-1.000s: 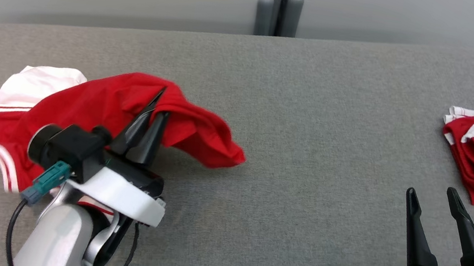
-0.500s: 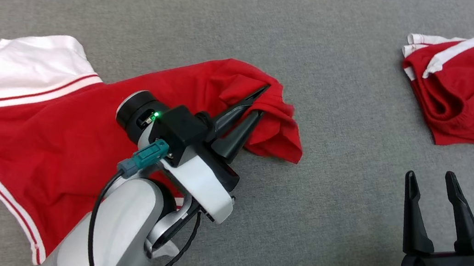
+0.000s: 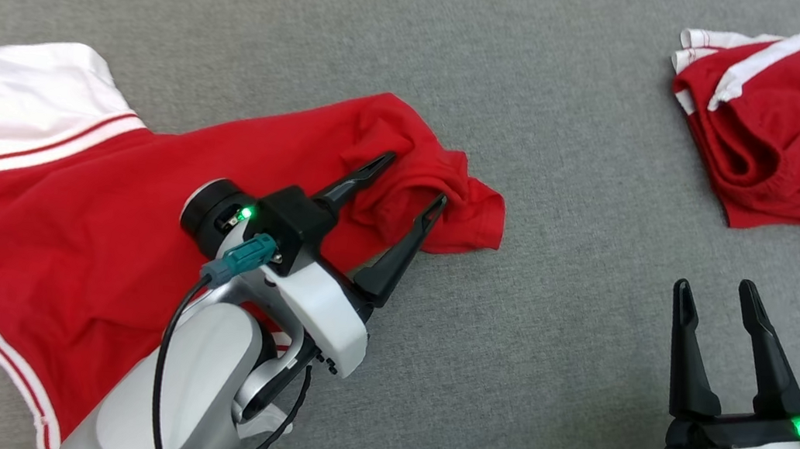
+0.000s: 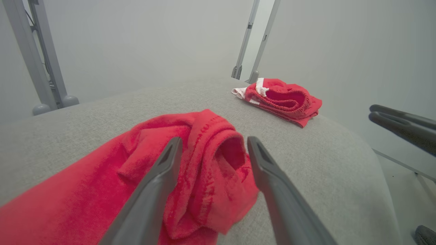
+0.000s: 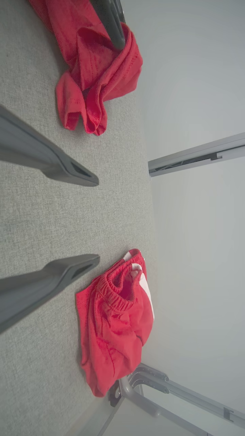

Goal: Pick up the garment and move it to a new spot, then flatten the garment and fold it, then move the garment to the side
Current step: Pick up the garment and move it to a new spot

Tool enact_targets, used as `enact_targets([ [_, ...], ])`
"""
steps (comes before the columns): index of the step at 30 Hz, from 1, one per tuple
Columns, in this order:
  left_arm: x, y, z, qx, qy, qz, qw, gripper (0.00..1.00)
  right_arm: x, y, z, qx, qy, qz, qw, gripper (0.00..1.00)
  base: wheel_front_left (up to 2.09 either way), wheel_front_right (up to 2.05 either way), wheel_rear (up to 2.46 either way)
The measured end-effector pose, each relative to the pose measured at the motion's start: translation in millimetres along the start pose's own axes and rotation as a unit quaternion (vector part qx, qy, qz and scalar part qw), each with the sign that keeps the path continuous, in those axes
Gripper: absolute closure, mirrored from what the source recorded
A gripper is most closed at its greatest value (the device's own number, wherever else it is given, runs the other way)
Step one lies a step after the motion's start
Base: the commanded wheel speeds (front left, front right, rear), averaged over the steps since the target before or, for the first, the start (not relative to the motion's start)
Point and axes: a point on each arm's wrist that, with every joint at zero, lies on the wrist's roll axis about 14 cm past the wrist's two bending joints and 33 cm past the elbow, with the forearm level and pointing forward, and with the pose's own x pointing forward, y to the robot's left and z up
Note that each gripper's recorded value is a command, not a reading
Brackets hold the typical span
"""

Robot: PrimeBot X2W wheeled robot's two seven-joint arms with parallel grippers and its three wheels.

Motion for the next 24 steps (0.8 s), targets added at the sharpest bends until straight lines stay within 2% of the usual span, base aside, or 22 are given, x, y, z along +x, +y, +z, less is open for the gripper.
enact_targets([
  [5, -19.0, 8.7, 12.8, 0.006, -0.018, 0.032, 0.999, 0.00, 1.2, 7.9, 9.9, -0.001, -0.014, 0.014, 1.000, 0.00, 0.00, 0.00, 0.00],
  [11, -56.4, 42.9, 41.7, 0.010, -0.070, 0.122, 0.990, 0.00, 3.0, 23.5, 19.9, -0.002, -0.024, 0.040, 0.999, 0.00, 0.00, 0.00, 0.00],
  [18, -124.8, 99.1, 68.7, 0.018, -0.116, 0.255, 0.960, 0.00, 2.6, 40.8, 32.0, -0.007, -0.035, 0.067, 0.997, 0.00, 0.00, 0.00, 0.00],
  [24, -189.3, 125.6, 77.4, 0.031, -0.134, 0.342, 0.930, 0.00, -1.5, 52.7, 39.0, -0.010, -0.040, 0.090, 0.995, 0.00, 0.00, 0.00, 0.00],
])
